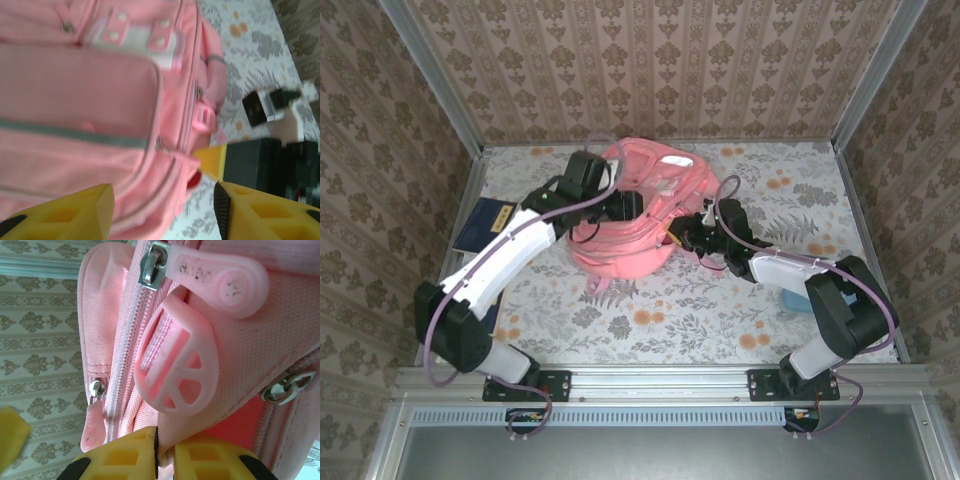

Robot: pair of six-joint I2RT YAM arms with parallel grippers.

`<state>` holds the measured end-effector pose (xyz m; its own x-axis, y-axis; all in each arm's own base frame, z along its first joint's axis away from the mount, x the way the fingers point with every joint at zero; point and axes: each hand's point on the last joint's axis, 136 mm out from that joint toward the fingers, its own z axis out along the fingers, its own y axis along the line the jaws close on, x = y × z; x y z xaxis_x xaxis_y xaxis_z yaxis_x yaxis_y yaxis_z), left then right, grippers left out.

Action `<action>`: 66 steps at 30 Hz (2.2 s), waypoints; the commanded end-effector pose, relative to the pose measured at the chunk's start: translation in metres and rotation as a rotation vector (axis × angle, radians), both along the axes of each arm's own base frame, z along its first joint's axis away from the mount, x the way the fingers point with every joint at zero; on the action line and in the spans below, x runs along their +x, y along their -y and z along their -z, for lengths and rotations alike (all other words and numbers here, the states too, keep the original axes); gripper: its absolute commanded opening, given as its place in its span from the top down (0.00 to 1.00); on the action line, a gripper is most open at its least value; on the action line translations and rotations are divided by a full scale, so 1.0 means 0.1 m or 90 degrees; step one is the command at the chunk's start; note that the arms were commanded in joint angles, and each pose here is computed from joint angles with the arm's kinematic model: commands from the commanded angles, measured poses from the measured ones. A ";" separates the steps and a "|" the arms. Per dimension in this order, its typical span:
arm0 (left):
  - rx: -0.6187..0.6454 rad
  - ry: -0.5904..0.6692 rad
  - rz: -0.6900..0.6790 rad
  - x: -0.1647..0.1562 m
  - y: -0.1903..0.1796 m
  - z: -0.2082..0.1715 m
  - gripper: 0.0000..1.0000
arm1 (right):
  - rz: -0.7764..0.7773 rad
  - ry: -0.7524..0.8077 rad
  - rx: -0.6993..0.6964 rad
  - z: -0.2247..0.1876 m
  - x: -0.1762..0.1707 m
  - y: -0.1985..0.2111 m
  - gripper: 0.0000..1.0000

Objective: Pack the student bag

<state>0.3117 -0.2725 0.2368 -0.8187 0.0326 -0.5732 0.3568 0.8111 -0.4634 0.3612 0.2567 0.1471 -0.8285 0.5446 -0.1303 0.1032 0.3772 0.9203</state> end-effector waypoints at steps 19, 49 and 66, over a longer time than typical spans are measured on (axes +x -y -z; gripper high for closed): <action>-0.004 -0.066 -0.077 -0.51 0.39 1.00 0.62 | -0.047 0.085 0.061 -0.48 -0.02 -0.24 0.87; -0.022 0.001 -0.124 -0.22 0.44 1.02 0.95 | -0.040 0.069 0.059 -0.40 -0.04 -0.23 0.87; 0.126 -0.015 -0.151 -0.59 -0.43 1.29 1.00 | 0.104 0.020 -0.106 0.01 0.14 0.42 0.95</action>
